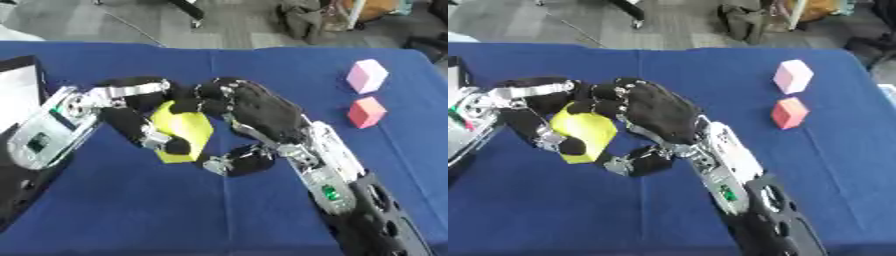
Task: Pick up the objects with one hand, pass them to the other hand, and then place them into the box on the other side of the table.
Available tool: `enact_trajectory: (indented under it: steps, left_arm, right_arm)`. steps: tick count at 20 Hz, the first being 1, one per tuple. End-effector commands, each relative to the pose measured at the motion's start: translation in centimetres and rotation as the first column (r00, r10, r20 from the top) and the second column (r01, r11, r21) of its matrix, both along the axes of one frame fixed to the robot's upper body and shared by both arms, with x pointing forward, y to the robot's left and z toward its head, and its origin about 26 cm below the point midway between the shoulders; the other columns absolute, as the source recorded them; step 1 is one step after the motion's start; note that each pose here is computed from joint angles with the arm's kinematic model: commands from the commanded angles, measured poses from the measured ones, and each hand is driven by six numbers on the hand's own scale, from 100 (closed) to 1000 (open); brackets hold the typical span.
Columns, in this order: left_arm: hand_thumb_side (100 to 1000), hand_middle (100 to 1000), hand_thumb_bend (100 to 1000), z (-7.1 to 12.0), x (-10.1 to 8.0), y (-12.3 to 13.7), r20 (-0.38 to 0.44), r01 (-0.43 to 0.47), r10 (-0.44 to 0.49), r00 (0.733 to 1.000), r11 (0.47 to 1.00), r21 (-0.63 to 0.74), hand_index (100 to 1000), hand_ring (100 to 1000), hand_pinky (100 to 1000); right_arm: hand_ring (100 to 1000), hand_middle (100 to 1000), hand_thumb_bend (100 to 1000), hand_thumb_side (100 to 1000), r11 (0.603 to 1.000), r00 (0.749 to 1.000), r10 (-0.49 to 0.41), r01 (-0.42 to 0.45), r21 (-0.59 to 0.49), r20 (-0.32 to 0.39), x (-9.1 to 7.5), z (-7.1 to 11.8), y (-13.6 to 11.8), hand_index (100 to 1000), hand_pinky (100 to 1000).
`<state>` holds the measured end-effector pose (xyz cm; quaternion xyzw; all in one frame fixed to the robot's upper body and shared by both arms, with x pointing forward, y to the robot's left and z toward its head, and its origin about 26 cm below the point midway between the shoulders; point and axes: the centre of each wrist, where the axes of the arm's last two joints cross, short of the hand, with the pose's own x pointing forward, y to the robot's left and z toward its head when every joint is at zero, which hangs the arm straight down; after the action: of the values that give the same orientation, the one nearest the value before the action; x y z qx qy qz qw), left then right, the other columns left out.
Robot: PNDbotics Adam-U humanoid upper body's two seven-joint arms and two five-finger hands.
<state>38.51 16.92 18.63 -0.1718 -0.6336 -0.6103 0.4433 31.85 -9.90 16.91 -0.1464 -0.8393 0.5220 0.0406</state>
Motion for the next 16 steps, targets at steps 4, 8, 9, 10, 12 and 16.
enact_trajectory:
  steps: [4,8,9,10,12,16]
  left_arm:
    - [272,159,334,1.5,0.2,0.8,0.028,-0.016,0.017,0.999,1.000,-0.012,394,540,720]
    - [270,152,293,1.5,0.2,1.0,0.009,-0.030,0.030,0.999,0.999,-0.025,386,534,718]
    - [272,151,278,1.5,0.3,1.1,0.006,-0.036,0.036,0.999,0.999,-0.027,384,532,717]
    - [273,150,267,1.5,0.3,1.2,0.003,-0.044,0.044,0.999,0.999,-0.028,383,530,716]
    - [278,151,258,1.5,0.4,1.5,-0.003,-0.058,0.058,0.998,0.998,-0.023,385,530,715]
    - [279,153,254,1.4,0.6,1.8,-0.018,-0.069,0.068,0.997,0.998,-0.005,388,534,715]
  right_arm:
    - [605,329,100,238,1.000,0.999,-0.012,0.012,0.014,0.032,0.0,1.0,-0.3,438,679]
    - [612,369,100,257,1.000,0.999,-0.012,0.011,0.017,0.033,-0.1,1.1,-0.4,503,684]
    - [616,381,129,259,1.000,0.999,-0.012,0.011,0.017,0.035,-0.1,1.1,-0.4,517,685]
    - [620,398,154,267,1.000,0.999,-0.013,0.012,0.018,0.038,-0.1,1.2,-0.5,533,687]
    - [646,469,275,339,1.000,0.999,-0.014,0.013,0.022,0.047,-0.2,1.4,-0.6,602,695]
    - [771,725,517,478,1.000,0.997,-0.012,0.012,0.008,0.070,-0.4,1.6,-0.7,829,755]
